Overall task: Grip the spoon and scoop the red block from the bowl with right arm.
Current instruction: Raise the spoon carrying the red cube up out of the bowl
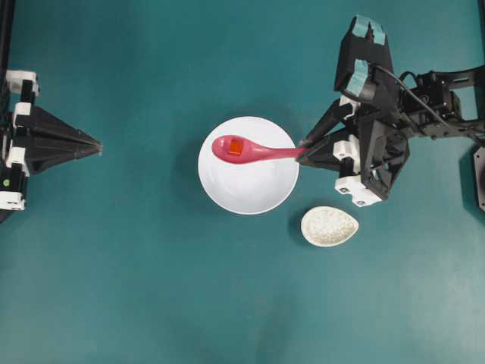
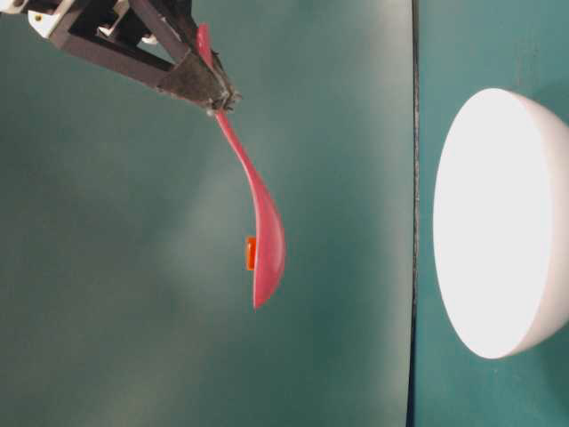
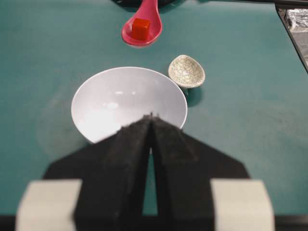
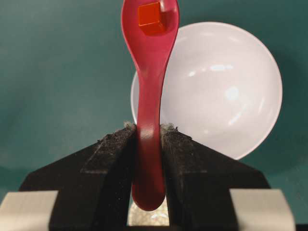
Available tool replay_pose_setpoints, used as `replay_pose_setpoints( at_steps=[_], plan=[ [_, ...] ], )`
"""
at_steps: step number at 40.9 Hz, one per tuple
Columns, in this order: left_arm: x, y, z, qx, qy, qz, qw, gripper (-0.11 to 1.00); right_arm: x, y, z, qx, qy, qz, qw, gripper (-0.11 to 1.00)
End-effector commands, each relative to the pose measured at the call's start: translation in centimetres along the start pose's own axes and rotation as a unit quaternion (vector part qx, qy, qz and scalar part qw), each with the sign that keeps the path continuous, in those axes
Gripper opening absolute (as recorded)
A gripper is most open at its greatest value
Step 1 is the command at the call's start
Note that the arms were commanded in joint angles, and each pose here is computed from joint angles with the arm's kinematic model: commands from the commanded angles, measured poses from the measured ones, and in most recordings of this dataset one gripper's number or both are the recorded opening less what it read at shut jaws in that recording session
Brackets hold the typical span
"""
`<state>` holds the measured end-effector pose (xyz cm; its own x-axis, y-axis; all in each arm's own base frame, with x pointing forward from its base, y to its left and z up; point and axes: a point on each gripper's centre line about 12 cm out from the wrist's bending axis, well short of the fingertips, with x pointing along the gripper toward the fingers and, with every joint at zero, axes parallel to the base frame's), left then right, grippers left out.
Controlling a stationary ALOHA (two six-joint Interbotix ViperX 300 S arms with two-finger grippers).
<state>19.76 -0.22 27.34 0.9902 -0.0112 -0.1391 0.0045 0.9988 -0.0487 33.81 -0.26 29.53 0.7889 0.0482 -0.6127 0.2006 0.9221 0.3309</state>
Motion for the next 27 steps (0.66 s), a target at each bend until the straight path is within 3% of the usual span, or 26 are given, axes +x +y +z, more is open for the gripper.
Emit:
replay_pose_setpoints(
  at_steps=[1, 20, 27],
  plan=[
    [0.08, -0.09, 1.2, 0.003, -0.015, -0.002, 0.9999, 0.0, -0.92, 0.5, 1.3, -0.002, -0.024, 0.008, 0.9997, 0.24],
    [0.08, -0.07, 0.89, 0.01, -0.002, -0.001, 0.9999, 0.0, -0.84, 0.52, 1.15, 0.001, -0.02, 0.008, 0.9998, 0.24],
    [0.08, -0.05, 0.56, 0.01, 0.012, 0.0, 0.9999, 0.0, -0.84, 0.52, 1.13, 0.018, -0.019, 0.008, 0.9996, 0.24]
  ],
)
